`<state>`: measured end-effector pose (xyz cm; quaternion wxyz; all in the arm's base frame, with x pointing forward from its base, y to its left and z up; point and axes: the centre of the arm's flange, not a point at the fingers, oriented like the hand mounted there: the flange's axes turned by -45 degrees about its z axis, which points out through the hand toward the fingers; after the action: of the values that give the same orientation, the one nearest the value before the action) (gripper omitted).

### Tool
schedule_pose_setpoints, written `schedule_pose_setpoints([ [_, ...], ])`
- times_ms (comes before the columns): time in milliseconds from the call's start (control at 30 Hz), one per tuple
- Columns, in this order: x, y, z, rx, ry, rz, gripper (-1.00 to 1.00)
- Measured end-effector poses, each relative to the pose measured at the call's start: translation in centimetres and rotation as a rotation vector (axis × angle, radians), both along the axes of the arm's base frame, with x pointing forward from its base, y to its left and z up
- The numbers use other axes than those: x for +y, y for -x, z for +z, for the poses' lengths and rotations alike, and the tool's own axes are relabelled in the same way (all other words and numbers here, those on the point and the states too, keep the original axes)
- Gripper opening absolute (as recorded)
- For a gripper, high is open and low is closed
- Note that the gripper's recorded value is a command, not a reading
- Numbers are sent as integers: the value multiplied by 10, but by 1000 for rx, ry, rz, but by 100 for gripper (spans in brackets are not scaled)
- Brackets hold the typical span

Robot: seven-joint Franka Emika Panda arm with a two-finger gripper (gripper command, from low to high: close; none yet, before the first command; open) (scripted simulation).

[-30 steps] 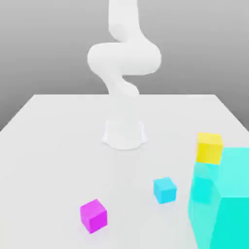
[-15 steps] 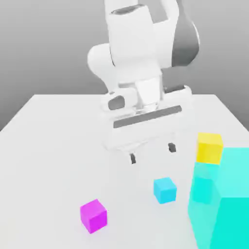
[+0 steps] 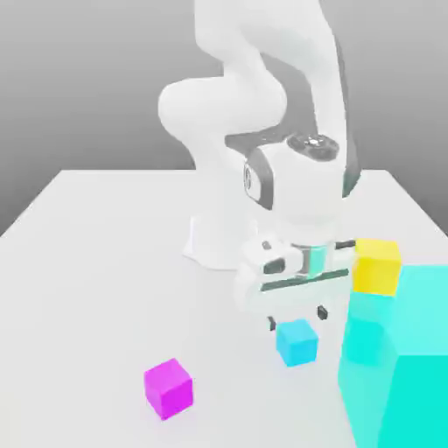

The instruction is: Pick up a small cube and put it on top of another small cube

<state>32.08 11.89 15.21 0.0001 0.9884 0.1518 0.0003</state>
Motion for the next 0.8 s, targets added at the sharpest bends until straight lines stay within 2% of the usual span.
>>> schedule_pose_setpoints([
  [67,0,1,-17,0,0,0,0],
  [100,0,2,-22,0,0,0,-100],
  [333,0,2,-21,0,0,0,-100],
  [600,1,0,38,1,1,3,-100],
  [700,4,-18,53,3,5,24,-100],
  [800,-52,-54,77,-27,-7,-97,-100],
])
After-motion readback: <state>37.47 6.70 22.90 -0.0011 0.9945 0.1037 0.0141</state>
